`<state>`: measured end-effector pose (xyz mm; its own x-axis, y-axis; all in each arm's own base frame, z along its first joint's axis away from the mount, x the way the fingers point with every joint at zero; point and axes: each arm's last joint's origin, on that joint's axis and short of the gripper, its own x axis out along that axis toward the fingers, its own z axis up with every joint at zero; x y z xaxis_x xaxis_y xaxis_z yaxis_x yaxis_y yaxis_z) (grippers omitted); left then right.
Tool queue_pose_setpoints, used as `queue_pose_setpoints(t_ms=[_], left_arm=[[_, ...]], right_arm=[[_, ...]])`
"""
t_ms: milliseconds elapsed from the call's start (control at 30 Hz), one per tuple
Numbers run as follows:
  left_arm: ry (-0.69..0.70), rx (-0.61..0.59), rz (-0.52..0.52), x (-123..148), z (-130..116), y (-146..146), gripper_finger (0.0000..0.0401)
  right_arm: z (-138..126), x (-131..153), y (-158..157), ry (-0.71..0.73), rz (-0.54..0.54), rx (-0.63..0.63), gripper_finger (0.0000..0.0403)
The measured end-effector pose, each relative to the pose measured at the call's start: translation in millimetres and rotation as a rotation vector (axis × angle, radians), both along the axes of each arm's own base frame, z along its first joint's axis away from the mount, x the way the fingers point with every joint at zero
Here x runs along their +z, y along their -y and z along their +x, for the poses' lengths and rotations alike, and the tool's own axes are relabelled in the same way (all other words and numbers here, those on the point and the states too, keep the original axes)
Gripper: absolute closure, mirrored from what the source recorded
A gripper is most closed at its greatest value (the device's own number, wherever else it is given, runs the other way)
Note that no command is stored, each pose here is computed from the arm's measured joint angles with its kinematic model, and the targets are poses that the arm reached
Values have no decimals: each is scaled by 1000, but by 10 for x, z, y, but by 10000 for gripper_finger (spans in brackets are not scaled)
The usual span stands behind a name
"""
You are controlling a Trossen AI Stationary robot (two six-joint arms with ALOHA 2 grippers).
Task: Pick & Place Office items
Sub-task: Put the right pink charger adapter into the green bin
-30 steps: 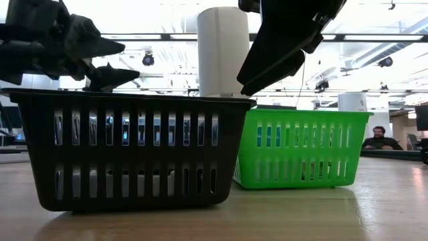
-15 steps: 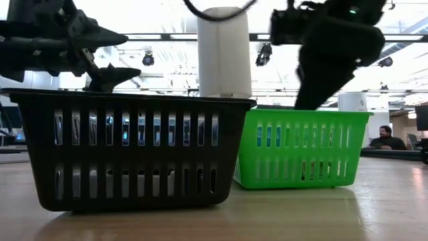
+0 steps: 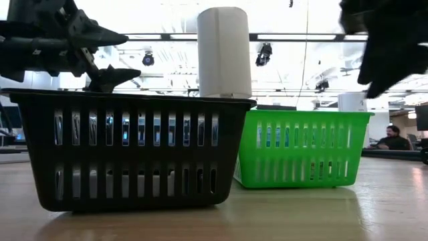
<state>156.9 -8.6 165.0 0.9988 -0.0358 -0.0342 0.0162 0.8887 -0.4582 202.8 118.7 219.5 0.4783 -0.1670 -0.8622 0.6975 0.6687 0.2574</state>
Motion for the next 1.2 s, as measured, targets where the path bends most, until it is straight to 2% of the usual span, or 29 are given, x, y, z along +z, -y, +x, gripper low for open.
queue_pose_setpoints(t_ms=[200, 400, 633, 967, 1067, 1200], left_arm=[[0, 0, 0, 0, 0, 0, 61], [0, 0, 2, 0, 0, 0, 61], [1, 0, 8, 2, 1, 0, 61], [3, 0, 71, 2, 0, -1, 61], [5, -1, 97, 3, 0, -1, 61], [5, -2, 115, 3, 0, -1, 61]], right_arm=[[-306, -63, -33, -37, 305, -241, 138], [-492, -194, -155, -220, 485, -477, 138], [-581, -306, -262, -357, 487, -633, 147], [-448, -370, -402, -375, 439, -658, 168], [-422, -341, -469, -380, 428, -612, 172], [-446, -262, -555, -406, 371, -435, 172]])
